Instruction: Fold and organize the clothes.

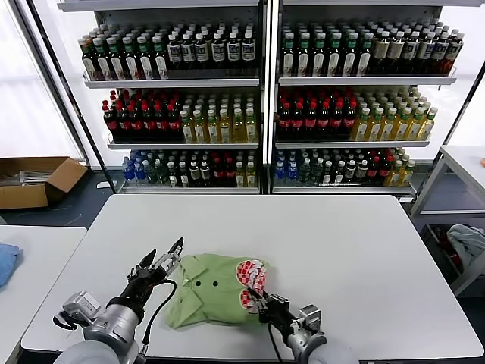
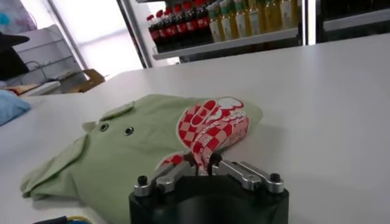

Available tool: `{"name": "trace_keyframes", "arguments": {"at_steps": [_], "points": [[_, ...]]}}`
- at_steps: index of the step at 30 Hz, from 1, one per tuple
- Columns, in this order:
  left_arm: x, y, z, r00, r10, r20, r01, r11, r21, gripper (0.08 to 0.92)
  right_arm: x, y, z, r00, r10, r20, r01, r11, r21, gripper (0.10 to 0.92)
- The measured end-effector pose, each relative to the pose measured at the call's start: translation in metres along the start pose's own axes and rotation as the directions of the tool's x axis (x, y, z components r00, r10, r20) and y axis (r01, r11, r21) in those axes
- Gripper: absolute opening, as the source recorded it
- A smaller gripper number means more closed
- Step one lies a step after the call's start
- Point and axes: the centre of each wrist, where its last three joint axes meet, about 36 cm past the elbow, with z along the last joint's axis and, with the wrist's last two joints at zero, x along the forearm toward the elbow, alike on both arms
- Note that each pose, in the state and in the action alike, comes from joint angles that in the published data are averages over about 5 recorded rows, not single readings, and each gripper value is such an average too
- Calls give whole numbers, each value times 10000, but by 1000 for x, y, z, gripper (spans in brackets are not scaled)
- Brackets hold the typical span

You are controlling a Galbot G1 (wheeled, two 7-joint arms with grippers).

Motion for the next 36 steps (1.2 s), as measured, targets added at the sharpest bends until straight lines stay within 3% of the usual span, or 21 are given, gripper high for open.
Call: {"name": "trace_keyframes", "arguments": {"at_steps": [9, 14, 26, 36], "points": [[-1, 1, 1, 10000, -29, 15, 29, 10000, 36, 823, 49, -45, -9, 9967, 774, -235, -744, 9912, 1092, 158], [-1, 1, 3, 10000, -57, -27, 57, 10000, 24, 823, 68, -59, -13, 9927, 1159, -329, -1091, 9808, 1619, 200], [2, 4, 2, 9999, -143, -6, 143, 9999, -50, 823, 90, -58, -28, 9760, 2042, 753, -2156, 9543, 2068, 538], [3, 3, 2, 9999, -166, 22, 166, 9997, -151, 823, 52, -29, -18, 9744, 1912, 1186, -2074, 9677, 1435, 799]]}}
